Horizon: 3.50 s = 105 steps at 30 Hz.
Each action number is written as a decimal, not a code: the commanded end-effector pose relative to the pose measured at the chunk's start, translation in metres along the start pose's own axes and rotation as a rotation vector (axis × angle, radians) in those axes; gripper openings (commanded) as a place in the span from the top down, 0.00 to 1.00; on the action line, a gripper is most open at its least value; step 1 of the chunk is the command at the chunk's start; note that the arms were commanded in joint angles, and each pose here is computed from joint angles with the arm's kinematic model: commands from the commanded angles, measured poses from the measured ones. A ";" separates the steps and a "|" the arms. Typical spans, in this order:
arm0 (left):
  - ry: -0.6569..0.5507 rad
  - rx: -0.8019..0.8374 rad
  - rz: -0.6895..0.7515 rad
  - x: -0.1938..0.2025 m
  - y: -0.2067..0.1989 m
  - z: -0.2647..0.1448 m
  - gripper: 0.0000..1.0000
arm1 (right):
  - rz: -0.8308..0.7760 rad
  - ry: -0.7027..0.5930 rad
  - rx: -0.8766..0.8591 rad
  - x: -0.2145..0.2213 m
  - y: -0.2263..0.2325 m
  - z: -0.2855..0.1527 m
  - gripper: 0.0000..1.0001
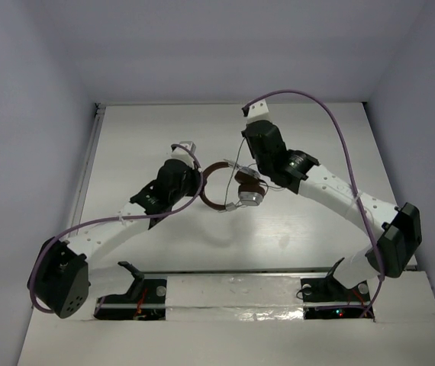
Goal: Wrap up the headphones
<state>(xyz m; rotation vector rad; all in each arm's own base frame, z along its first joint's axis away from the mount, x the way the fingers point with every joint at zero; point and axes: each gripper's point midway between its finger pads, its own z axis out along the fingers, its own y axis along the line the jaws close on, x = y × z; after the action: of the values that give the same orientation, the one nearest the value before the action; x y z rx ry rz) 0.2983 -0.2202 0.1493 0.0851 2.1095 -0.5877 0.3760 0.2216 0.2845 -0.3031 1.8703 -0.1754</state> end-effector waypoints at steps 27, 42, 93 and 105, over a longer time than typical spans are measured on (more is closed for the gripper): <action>-0.265 0.448 -0.036 -0.133 -0.109 -0.102 1.00 | 0.446 -0.294 -0.799 -0.017 0.044 -0.014 0.84; -0.402 0.436 -0.015 -0.206 -0.127 -0.143 1.00 | 0.564 -0.341 -1.140 -0.014 0.096 -0.020 0.65; -0.638 0.059 -0.097 -0.326 -0.043 -0.144 1.00 | 0.657 0.101 -0.895 0.157 0.165 -0.009 1.00; -0.512 -0.226 -0.062 -0.309 0.029 -0.070 1.00 | 0.582 0.189 -0.869 0.162 0.171 -0.092 1.00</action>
<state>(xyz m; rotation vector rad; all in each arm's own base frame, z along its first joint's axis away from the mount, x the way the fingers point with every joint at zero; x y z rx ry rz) 0.4284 -0.1281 0.3802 -0.2021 1.7925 -0.3703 0.2328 0.3386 0.1231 -0.3236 2.0071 1.1213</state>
